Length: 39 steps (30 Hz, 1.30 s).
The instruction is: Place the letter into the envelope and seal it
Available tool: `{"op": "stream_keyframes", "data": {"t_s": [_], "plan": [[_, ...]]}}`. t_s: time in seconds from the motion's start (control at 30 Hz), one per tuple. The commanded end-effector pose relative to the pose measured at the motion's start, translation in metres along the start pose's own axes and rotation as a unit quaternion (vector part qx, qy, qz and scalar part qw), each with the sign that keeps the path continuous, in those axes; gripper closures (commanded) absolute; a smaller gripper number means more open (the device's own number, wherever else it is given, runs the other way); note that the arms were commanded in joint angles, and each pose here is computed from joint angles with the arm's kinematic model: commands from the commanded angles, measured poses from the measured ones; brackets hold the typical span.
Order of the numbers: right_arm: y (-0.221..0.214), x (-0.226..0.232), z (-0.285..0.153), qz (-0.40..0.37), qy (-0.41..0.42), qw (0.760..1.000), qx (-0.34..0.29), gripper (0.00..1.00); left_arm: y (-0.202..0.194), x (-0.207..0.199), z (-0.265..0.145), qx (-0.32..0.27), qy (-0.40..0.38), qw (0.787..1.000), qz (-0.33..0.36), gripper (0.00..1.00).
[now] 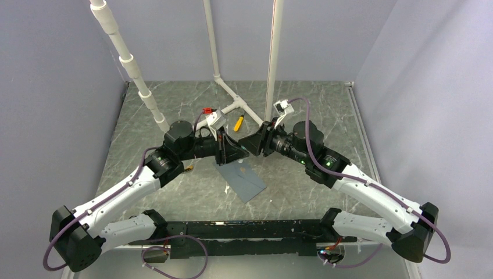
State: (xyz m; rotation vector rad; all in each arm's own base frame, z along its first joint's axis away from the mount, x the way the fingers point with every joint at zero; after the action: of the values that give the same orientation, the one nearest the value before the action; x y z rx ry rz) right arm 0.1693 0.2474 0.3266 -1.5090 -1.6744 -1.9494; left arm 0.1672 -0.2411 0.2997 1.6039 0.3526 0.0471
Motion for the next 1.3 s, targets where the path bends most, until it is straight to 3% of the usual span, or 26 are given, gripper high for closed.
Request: {"op": "stream_keyframes", "data": {"t_s": [0.0, 0.13, 0.2, 0.37, 0.53, 0.57, 0.63, 0.67, 0.7, 0.73, 0.77, 0.83, 0.9, 0.97, 1.07, 1.27], "plan": [[0.007, 0.004, 0.003, 0.024, -0.008, 0.999, -0.029, 0.66, 0.019, 0.007, 0.001, -0.032, 0.040, 0.999, 0.013, 0.98], [0.004, 0.006, 0.004, 0.011, 0.007, 1.000, -0.011, 0.85, 0.019, 0.007, 0.001, -0.034, 0.041, 0.999, 0.009, 0.97], [0.001, 0.014, 0.002, -0.021, 0.052, 0.998, 0.013, 1.00, 0.021, 0.004, 0.001, -0.035, 0.031, 0.999, 0.005, 0.98], [-0.008, 0.035, -0.020, -0.125, 0.177, 0.974, 0.062, 1.00, 0.027, -0.018, 0.003, 0.003, -0.084, 0.996, -0.017, 0.98], [-0.025, 0.057, -0.056, -0.238, 0.353, 0.896, 0.129, 1.00, 0.022, -0.030, 0.004, 0.017, -0.180, 0.983, -0.025, 0.97], [-0.026, 0.059, -0.061, -0.246, 0.366, 0.888, 0.129, 1.00, 0.022, -0.030, 0.005, 0.017, -0.181, 0.983, -0.027, 0.97], [-0.020, 0.062, -0.067, -0.246, 0.356, 0.895, 0.112, 1.00, 0.024, -0.027, 0.007, 0.017, -0.167, 0.985, -0.033, 0.98], [-0.015, 0.062, -0.067, -0.241, 0.330, 0.908, 0.093, 0.99, 0.026, -0.026, 0.009, 0.018, -0.159, 0.987, -0.036, 0.97], [-0.008, 0.060, -0.066, -0.227, 0.294, 0.926, 0.069, 0.87, 0.027, -0.024, 0.010, 0.018, -0.149, 0.988, -0.039, 0.98], [0.000, 0.056, -0.065, -0.212, 0.256, 0.942, 0.038, 0.73, 0.029, -0.022, 0.011, 0.014, -0.138, 0.989, -0.041, 0.98], [0.007, 0.048, -0.062, -0.190, 0.201, 0.961, 0.007, 0.48, 0.032, -0.021, 0.012, 0.006, -0.127, 0.991, -0.043, 0.98], [0.019, 0.030, -0.061, -0.144, 0.101, 0.983, -0.054, 0.29, 0.037, -0.017, 0.013, -0.015, -0.099, 0.994, -0.044, 0.98], [0.024, 0.013, -0.063, -0.108, 0.031, 0.989, -0.096, 0.23, 0.041, -0.011, 0.013, -0.043, -0.055, 0.996, -0.051, 0.98], [0.020, 0.002, -0.062, -0.097, 0.011, 0.989, -0.108, 0.22, 0.043, -0.002, 0.012, -0.069, 0.002, 0.995, -0.067, 0.98], [0.007, -0.015, -0.056, -0.088, -0.008, 0.991, -0.097, 0.22, 0.042, 0.012, 0.010, -0.096, 0.081, 0.987, -0.096, 0.97], [-0.005, -0.030, -0.041, -0.090, -0.064, 0.992, -0.058, 0.25, 0.039, 0.022, 0.012, -0.104, 0.132, 0.974, -0.152, 0.98]]}}
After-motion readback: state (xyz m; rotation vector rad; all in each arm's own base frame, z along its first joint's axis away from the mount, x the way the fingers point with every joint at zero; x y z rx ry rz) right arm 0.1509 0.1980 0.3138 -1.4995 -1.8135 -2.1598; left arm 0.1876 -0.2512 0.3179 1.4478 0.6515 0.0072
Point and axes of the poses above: each gripper's point midway between its finger pads, its own z axis out along the fingers, its own x axis along the line the jaws close on, y = z × x, the point moved 7 cm from there along -z, back along the fingers, and after that the axes turned 14 degrees about z, right-handed, at the moved point
